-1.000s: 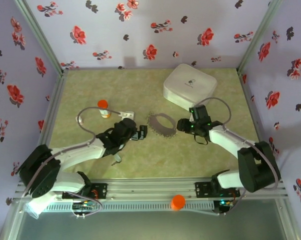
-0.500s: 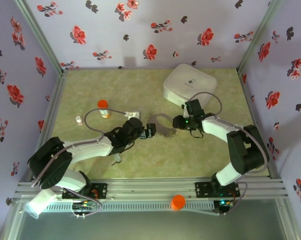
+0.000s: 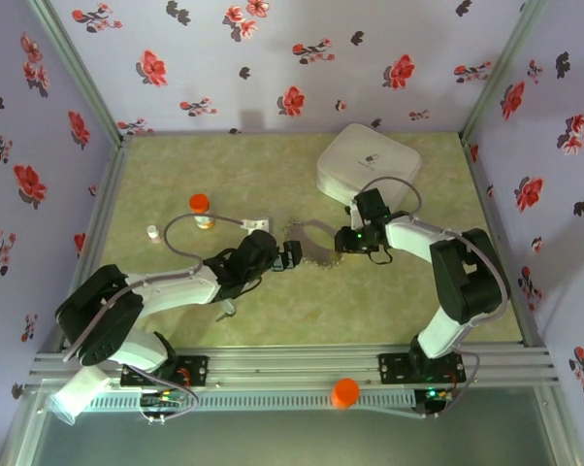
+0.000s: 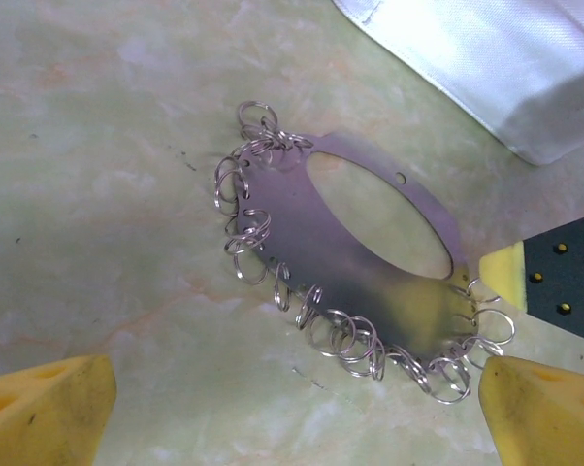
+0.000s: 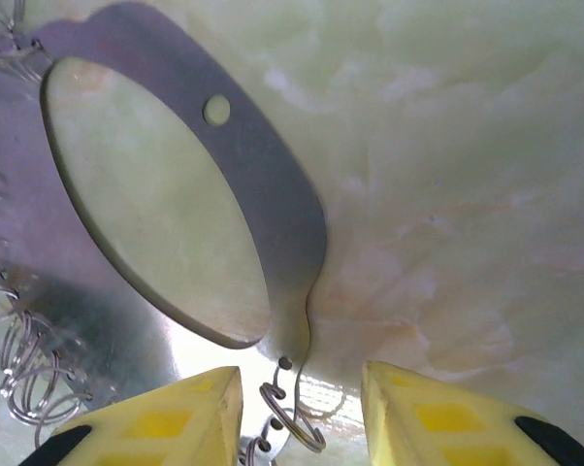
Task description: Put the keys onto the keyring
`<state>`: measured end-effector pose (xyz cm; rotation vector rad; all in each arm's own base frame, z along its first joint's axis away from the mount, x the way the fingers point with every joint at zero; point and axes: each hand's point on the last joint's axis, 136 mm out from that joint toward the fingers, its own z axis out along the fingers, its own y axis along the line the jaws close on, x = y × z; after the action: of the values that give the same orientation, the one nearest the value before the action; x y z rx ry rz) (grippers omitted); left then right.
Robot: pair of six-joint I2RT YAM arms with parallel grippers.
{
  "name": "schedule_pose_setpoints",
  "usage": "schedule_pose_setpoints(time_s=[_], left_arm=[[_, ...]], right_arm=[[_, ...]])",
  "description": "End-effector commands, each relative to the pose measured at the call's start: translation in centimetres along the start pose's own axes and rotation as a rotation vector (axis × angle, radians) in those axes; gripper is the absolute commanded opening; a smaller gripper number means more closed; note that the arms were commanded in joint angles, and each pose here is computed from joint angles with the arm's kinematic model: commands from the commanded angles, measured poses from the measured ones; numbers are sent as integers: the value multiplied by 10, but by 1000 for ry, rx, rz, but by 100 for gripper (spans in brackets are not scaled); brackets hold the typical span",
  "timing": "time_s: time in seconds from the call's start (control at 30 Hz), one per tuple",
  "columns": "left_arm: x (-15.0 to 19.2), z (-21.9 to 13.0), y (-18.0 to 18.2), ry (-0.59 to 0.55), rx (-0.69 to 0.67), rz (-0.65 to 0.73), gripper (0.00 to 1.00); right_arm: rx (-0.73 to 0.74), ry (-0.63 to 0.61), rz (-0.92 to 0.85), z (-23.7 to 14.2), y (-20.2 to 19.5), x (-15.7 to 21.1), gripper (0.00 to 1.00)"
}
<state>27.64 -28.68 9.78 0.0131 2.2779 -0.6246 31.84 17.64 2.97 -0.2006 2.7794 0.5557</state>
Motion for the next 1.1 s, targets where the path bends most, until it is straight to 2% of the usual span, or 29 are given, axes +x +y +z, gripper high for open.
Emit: schedule_pose_setpoints(time_s=[0.0, 0.77, 0.87, 1.07], left_arm=[[-3, 1, -8, -8, 20, -11, 96], [-10, -7, -6, -39, 14, -6, 95], [-13, -11, -3, -52, -1, 24, 95], [-34, -33, 0, -111, -9, 180, 96]], right_arm=[[-20, 49, -17, 0, 2, 6, 32], [11, 36, -53, -5, 2, 2, 1], [17, 8, -90, -12, 8, -1, 0], [-2, -103, -240, -38, 35, -10, 0]])
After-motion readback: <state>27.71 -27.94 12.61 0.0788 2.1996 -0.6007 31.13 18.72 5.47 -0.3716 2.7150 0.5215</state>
